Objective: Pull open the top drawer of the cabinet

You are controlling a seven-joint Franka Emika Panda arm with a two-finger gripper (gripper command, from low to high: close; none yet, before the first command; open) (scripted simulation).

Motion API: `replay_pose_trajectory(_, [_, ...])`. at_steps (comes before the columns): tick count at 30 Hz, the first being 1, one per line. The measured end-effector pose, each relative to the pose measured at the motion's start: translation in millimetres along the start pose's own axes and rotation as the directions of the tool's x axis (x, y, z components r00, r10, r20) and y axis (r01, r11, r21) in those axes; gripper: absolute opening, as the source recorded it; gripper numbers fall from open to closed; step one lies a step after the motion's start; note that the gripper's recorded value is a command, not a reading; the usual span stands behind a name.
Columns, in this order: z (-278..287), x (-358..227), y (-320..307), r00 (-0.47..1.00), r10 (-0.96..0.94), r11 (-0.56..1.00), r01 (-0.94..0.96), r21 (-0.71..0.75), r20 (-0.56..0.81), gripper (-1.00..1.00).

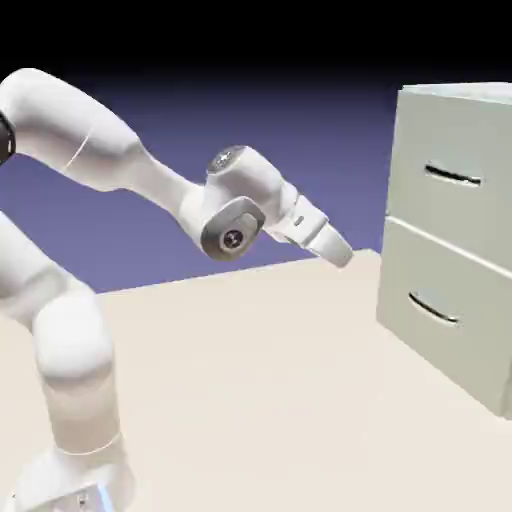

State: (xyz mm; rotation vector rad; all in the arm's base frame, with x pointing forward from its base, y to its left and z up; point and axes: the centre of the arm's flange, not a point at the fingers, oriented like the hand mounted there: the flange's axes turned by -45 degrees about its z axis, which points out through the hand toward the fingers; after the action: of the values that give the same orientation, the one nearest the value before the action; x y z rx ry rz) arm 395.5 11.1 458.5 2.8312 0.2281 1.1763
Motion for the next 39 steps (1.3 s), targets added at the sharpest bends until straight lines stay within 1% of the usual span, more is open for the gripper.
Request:
replay_pose_trajectory(2, [7.5, 8.2, -9.5, 0.983, -0.181, 0.983, 0.181, -0.017, 0.021, 0.00])
replay_pose_trajectory(4, [15.7, 15.4, -19.0, 0.934, -0.354, 0.934, 0.355, -0.026, 0.046, 0.00])
replay_pose_trajectory(8, [33.7, 26.6, -37.9, 0.748, -0.656, 0.751, 0.661, -0.021, 0.099, 0.00])
replay_pose_trajectory(11, [48.0, 32.8, -51.5, 0.547, -0.827, 0.552, 0.834, 0.002, 0.132, 0.00])
replay_pose_trajectory(13, [57.7, 36.1, -60.1, 0.392, -0.908, 0.400, 0.916, 0.022, 0.149, 0.00])
replay_pose_trajectory(15, [67.4, 38.8, -68.3, 0.227, -0.961, 0.237, 0.970, 0.046, 0.159, 0.00])
replay_pose_trajectory(18, [81.7, 42.2, -79.7, -0.027, -0.986, -0.014, 0.996, 0.083, 0.165, 0.00])
replay_pose_trajectory(20, [91.0, 44.2, -86.7, -0.195, -0.967, -0.179, 0.978, 0.105, 0.162, 0.00])
replay_pose_trajectory(23, [104.3, 47.2, -96.1, -0.430, -0.890, -0.412, 0.901, 0.133, 0.151, 0.00])
replay_pose_trajectory(26, [116.6, 50.6, -104.5, -0.634, -0.761, -0.616, 0.773, 0.153, 0.138, 0.00])
replay_pose_trajectory(29, [127.9, 54.8, -111.3, -0.796, -0.591, -0.779, 0.605, 0.165, 0.126, 0.00])
replay_pose_trajectory(32, [138.1, 60.2, -116.4, -0.911, -0.394, -0.896, 0.410, 0.172, 0.122, 0.00])
replay_pose_trajectory(34, [144.1, 64.6, -118.8, -0.960, -0.253, -0.946, 0.272, 0.177, 0.124, 0.00])
replay_pose_trajectory(36, [149.5, 69.9, -120.6, -0.986, -0.109, -0.974, 0.132, 0.183, 0.130, 0.00])
replay_pose_trajectory(39, [156.4, 79.3, -121.8, -0.984, 0.105, -0.977, -0.075, 0.200, 0.147, 0.00])
